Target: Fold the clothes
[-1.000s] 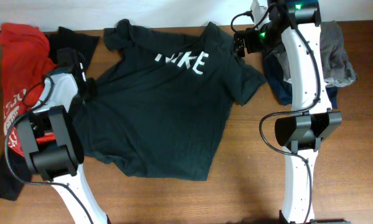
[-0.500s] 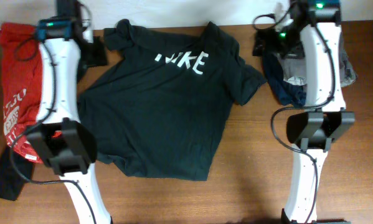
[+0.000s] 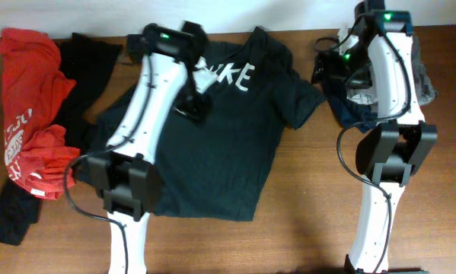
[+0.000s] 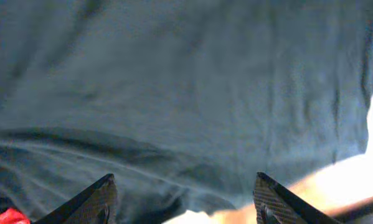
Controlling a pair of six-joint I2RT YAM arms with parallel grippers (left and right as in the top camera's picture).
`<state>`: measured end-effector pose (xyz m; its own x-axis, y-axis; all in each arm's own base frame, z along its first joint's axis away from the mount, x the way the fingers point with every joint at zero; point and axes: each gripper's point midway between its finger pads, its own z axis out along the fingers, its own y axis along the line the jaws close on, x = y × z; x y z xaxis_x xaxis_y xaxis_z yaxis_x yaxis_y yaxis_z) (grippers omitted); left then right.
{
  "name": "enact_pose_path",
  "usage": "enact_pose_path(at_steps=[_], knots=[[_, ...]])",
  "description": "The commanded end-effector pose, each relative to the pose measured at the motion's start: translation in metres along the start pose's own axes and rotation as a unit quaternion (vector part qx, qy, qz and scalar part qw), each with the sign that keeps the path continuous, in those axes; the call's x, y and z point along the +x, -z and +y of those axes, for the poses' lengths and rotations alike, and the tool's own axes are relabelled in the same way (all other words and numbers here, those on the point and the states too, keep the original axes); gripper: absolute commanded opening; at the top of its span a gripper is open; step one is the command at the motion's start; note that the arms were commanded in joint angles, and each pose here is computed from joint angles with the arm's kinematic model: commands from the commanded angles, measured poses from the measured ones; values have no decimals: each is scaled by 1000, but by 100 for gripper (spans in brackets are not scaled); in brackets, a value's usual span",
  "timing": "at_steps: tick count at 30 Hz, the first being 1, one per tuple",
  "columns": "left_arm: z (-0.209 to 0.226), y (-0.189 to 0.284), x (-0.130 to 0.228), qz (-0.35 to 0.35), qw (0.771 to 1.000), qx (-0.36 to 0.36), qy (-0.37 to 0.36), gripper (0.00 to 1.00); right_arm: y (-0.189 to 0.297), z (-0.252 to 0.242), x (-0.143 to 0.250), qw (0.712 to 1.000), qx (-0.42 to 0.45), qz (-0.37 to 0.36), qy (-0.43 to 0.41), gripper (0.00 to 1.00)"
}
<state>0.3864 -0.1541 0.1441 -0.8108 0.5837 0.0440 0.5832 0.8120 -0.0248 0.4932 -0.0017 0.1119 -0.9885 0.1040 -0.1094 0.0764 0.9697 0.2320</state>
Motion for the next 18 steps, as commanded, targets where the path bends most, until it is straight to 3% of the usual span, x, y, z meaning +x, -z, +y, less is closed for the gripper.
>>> enact_pose_path(at_steps=[1,7,18], knots=[[-33,-13,6,30,997,21,-70,69,-15,3,6,1000,-14,14,3,99],[-70,-47,20,84,989,33,-116,69,-39,2,3,1000,-26,10,5,99],[-116,-92,52,147,975,96,-137,66,-58,-1,-9,999,-28,-15,12,100]])
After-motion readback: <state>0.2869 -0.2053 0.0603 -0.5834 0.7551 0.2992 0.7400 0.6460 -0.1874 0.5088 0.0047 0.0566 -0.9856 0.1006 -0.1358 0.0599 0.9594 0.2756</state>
